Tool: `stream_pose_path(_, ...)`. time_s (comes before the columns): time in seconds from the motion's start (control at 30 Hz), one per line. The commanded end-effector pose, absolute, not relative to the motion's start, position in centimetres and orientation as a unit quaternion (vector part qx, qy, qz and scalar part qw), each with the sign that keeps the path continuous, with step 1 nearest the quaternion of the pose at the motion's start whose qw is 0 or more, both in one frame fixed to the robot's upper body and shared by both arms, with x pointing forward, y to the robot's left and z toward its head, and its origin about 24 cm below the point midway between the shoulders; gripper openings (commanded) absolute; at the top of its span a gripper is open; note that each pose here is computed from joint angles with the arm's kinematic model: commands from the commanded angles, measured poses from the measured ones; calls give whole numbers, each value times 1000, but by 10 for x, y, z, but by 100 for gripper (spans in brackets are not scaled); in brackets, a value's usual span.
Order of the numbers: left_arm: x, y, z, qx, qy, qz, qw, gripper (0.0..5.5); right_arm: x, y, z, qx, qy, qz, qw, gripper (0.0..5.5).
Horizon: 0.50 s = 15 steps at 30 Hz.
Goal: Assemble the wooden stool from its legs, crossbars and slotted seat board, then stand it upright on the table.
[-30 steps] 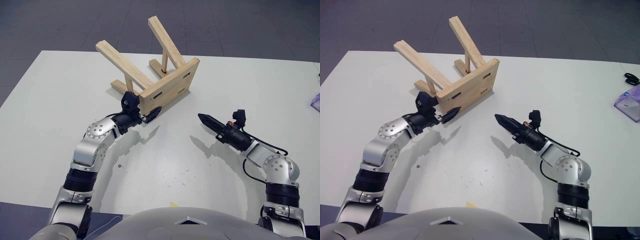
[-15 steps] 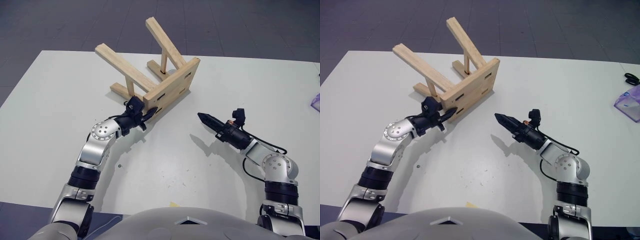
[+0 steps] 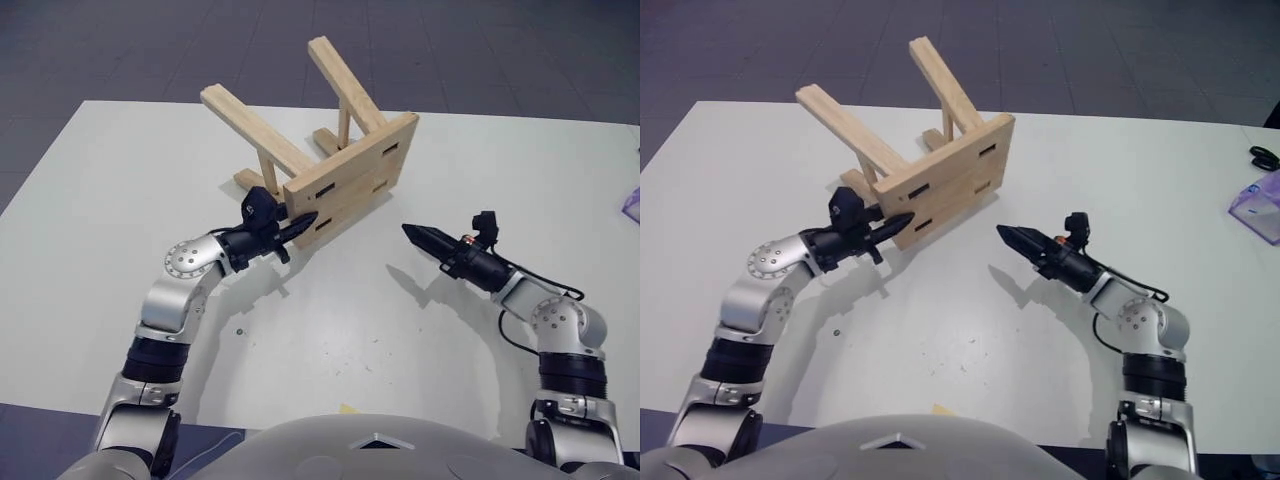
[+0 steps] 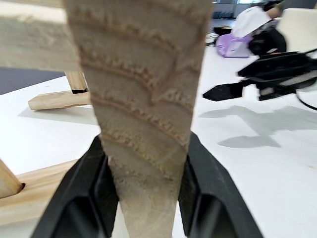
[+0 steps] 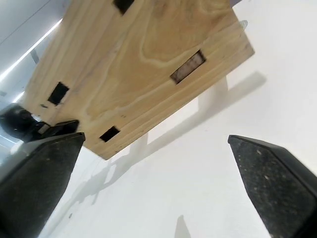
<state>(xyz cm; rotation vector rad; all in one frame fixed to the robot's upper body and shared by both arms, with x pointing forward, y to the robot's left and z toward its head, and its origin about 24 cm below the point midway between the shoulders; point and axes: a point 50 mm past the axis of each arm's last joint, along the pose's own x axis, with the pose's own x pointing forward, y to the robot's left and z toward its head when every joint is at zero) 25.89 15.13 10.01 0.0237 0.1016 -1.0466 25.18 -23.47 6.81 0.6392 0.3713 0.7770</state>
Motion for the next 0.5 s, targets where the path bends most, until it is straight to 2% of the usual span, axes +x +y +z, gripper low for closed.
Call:
stream_pose_path(0.03,251,175,101,-3,71,-550,832,135,254,-260,83,207,191,419,863,540)
stream_pose_path(0.13,246,187,95,-1,87,-579,811,135,258,-271,92,167,195,447,857,540)
stream_pose_path(0.2,242,190,97,-16,97,-601,793,135,261,-268,103,155,187,474,846,540)
stream_pose_path(0.37,233,185,108,-24,93,-642,761,135,287,-244,112,138,156,513,833,540)
stream_pose_path(0.5,233,181,113,-18,100,-660,744,135,284,-227,104,127,193,577,784,540)
